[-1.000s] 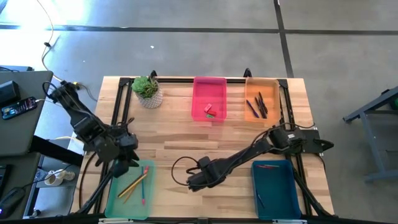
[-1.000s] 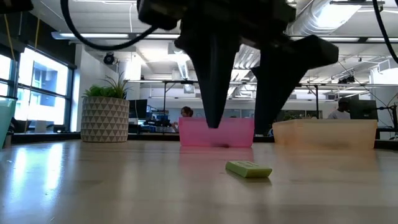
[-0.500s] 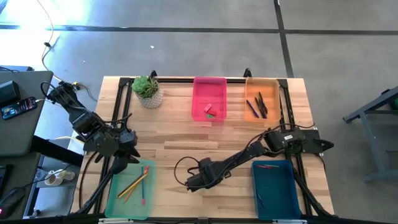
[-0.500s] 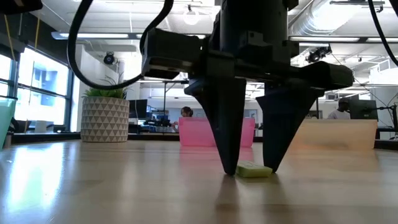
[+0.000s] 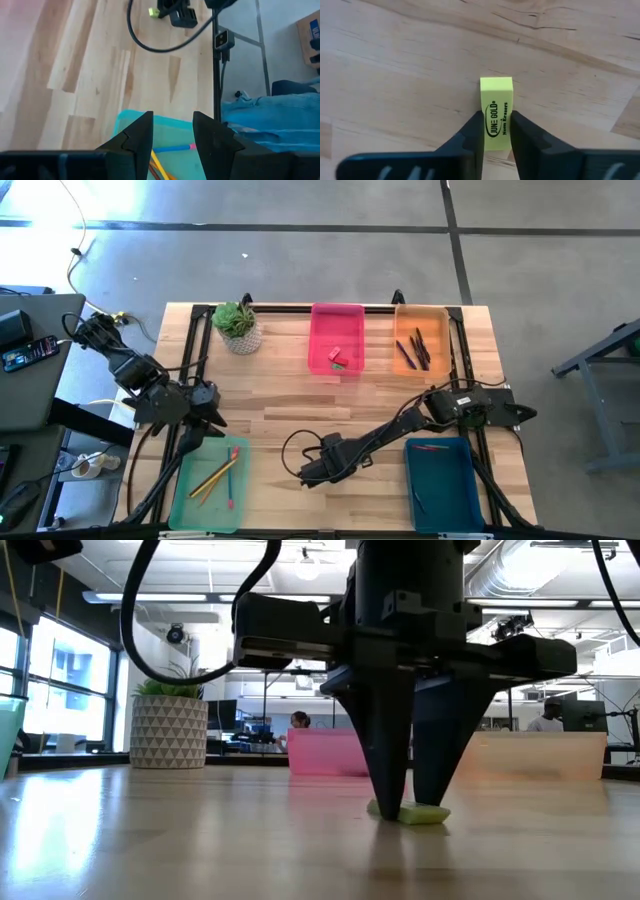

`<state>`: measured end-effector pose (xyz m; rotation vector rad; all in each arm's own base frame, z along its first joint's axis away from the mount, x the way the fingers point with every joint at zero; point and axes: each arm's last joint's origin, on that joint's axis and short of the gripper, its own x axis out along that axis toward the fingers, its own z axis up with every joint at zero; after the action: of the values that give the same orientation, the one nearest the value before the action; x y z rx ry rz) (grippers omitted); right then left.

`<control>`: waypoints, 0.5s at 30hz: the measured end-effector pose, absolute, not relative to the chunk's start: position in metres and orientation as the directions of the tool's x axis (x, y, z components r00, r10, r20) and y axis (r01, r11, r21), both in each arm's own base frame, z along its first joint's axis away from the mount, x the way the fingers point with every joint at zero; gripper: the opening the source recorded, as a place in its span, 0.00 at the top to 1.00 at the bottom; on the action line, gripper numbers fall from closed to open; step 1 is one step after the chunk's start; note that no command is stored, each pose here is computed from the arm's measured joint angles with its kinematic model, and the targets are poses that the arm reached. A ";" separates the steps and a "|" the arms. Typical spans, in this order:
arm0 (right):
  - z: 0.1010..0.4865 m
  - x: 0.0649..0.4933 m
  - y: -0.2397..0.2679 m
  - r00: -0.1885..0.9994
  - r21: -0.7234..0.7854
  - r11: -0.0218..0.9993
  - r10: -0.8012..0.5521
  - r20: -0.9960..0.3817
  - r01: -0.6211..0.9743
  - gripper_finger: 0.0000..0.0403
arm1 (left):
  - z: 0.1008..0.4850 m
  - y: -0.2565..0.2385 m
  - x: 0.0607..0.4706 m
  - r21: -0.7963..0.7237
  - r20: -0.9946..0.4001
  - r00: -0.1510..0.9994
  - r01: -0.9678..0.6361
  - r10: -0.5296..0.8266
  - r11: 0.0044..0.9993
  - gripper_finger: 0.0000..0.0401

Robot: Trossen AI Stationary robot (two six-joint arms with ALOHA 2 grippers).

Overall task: Sort crayons/erasers/pens/pencils in bins
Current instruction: Put the yellow eraser into the pink bin

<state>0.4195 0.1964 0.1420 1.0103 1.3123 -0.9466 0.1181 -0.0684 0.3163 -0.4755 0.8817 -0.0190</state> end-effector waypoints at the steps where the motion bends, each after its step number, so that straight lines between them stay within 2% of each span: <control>1: 0.142 0.420 0.196 0.043 0.046 0.299 0.017 -0.999 0.953 0.86 | 0.317 -0.067 0.118 -0.405 -0.733 0.648 -0.175 -0.205 0.897 0.68; 9: 0.149 0.423 0.198 0.057 0.059 0.360 0.016 -0.998 0.931 0.89 | 0.323 -0.051 0.112 -0.372 -0.696 0.697 -0.146 -0.171 0.917 0.68; 15: 0.177 0.438 0.201 0.196 0.180 0.397 0.001 -0.981 0.900 0.89 | 0.326 -0.043 0.109 -0.335 -0.679 0.720 -0.129 -0.144 0.933 0.68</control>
<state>0.4378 0.2006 0.1772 0.9670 1.2058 -0.7919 0.1091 -0.0430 0.3256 -0.3762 0.7718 -0.0089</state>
